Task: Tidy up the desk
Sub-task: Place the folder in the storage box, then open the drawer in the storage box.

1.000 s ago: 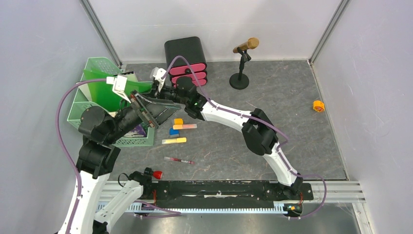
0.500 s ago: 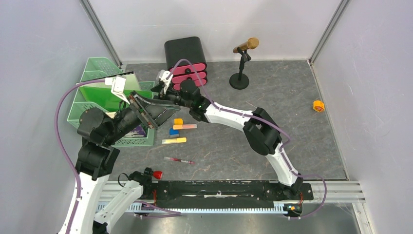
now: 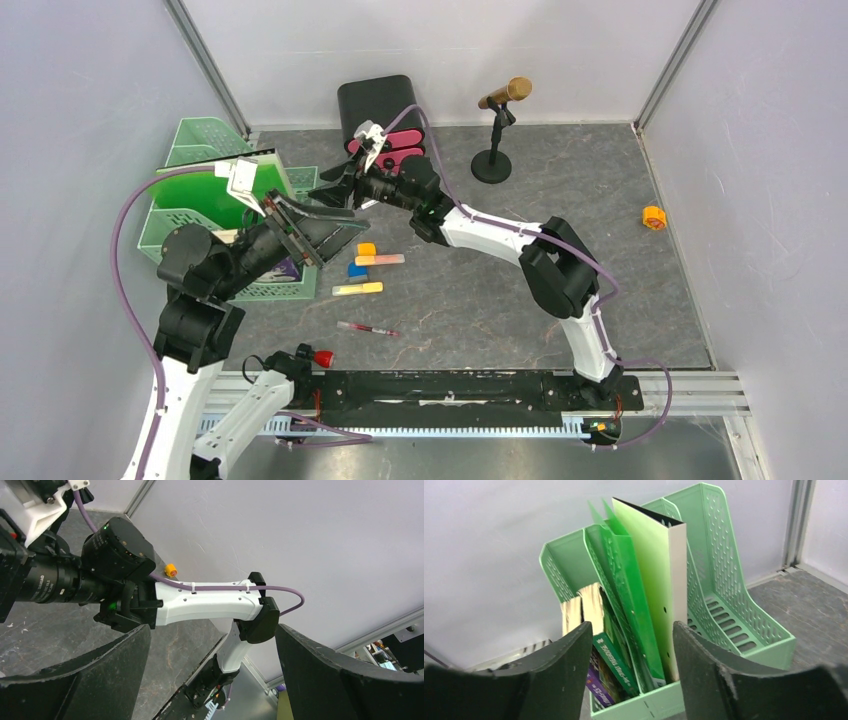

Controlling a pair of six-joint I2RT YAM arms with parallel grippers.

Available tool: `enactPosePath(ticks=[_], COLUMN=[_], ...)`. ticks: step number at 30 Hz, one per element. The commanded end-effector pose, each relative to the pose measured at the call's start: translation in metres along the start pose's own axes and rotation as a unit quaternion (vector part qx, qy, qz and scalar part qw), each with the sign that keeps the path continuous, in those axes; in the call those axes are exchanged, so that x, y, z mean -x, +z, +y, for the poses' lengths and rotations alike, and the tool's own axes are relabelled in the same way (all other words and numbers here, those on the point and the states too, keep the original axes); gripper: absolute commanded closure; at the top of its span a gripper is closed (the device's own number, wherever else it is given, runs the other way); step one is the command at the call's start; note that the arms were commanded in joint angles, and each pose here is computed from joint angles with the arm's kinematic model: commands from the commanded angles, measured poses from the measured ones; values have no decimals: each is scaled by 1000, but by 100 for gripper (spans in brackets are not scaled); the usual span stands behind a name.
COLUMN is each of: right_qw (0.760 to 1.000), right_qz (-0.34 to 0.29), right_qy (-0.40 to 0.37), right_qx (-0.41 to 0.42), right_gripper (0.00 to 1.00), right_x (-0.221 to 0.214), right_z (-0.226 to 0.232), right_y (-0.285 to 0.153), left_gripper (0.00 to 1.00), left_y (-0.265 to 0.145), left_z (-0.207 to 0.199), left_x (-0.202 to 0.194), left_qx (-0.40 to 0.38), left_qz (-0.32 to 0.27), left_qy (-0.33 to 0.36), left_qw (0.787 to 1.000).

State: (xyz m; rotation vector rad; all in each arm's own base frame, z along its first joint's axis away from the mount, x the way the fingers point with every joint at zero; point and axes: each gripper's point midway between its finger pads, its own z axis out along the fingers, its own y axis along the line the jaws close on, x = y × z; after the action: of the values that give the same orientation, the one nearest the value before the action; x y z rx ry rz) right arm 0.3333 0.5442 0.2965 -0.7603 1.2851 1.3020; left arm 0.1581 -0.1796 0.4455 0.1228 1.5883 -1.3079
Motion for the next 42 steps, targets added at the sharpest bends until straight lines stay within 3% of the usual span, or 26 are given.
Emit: enactPosePath(ticks=[1, 6, 15, 23, 28, 35, 42], right_qw=[997, 996, 999, 984, 959, 920, 895], right_qz=[-45, -38, 20, 102, 171, 243, 261], right_qy=[26, 45, 48, 101, 101, 99, 82], right_qx=[54, 68, 9, -108, -200, -292, -353], right_gripper=[38, 42, 31, 29, 25, 19, 6], right_x=[38, 31, 4, -38, -74, -121, -130], right_z=[31, 32, 11, -43, -68, -64, -51], right_y=[2, 10, -27, -132, -214, -315, -372], left_gripper=[0, 0, 0, 0, 0, 0, 0], left_y=[-1, -6, -30, -45, -53, -61, -64], left_z=[3, 24, 104, 154, 171, 187, 200], left_x=[1, 1, -24, -72, -95, -118, -134], left_qx=[7, 65, 269, 352, 374, 395, 409], left_qz=[-7, -15, 17, 100, 126, 142, 171], left_qy=[5, 3, -18, -37, -54, -78, -81], left_qw=[1000, 998, 963, 930, 917, 904, 892])
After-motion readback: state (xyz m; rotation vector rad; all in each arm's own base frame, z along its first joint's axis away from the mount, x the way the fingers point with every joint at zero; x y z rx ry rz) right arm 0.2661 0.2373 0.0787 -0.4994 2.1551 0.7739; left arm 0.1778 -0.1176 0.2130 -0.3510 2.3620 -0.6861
